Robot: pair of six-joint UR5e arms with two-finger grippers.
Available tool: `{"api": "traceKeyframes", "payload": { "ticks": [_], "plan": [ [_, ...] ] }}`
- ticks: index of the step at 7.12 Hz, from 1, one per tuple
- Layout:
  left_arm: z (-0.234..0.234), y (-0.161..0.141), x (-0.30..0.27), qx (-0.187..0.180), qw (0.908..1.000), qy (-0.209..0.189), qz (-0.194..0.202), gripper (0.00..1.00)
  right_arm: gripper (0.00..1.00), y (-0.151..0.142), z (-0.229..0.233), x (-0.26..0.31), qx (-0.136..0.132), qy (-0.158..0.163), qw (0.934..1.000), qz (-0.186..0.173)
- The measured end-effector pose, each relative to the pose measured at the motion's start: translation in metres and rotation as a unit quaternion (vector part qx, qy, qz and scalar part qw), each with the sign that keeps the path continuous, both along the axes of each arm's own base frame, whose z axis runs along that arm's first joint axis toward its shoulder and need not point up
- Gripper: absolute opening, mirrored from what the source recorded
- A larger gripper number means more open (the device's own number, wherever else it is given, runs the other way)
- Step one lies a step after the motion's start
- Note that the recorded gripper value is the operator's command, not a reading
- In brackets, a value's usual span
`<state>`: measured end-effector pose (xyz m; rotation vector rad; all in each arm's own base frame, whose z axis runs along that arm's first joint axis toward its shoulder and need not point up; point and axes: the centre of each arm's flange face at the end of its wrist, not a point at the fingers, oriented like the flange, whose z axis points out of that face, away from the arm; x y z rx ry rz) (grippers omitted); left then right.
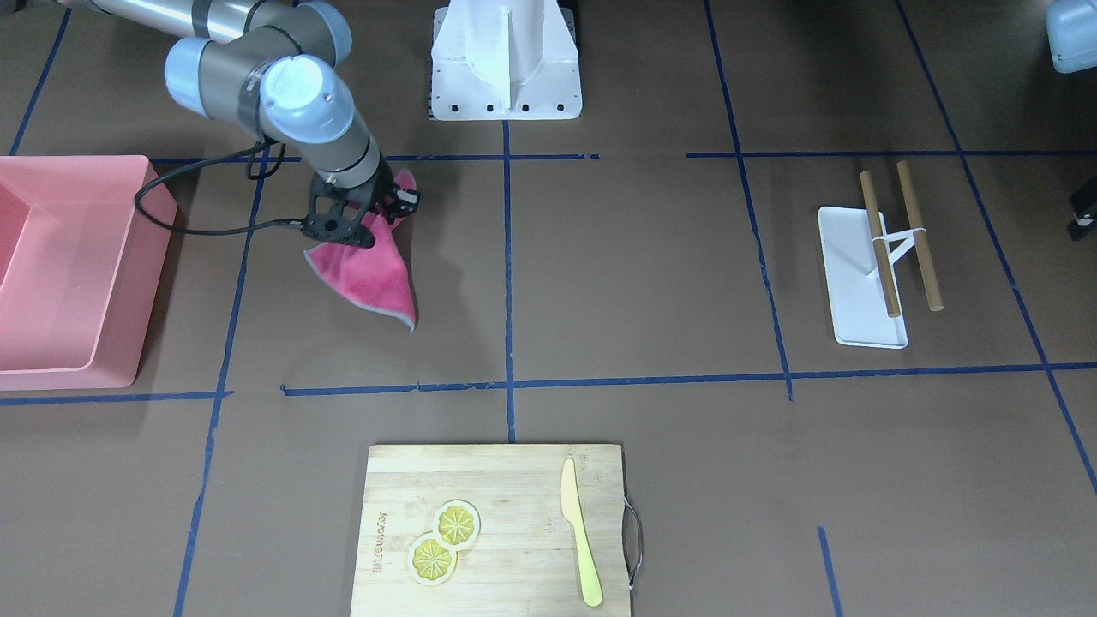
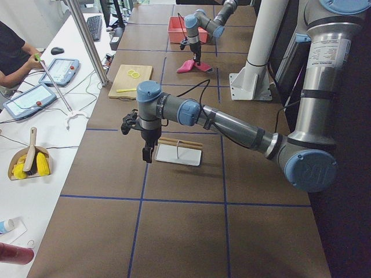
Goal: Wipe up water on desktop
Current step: 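Rub the pink cloth back and forth across the table with the right gripper, then carry the pink cloth into the pink bin and open the right gripper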
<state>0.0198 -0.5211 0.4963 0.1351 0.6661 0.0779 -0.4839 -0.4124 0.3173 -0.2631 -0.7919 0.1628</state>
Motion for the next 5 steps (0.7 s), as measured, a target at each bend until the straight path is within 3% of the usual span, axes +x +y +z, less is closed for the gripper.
{"api": "traceKeyframes", "payload": {
  "ticks": [3, 5],
  "plan": [
    [-0.001, 0.001, 0.001, -0.003, 0.9999, 0.010, 0.001, 1.00, 0.00, -0.061, 0.024, 0.038, 0.011, 0.017, 0.9994, 0.029],
    [0.000, 0.002, 0.002, -0.006, 0.9998, 0.017, 0.002, 1.00, 0.00, -0.102, 0.004, 0.083, 0.030, 0.002, 0.9977, 0.061]
  ]
}}
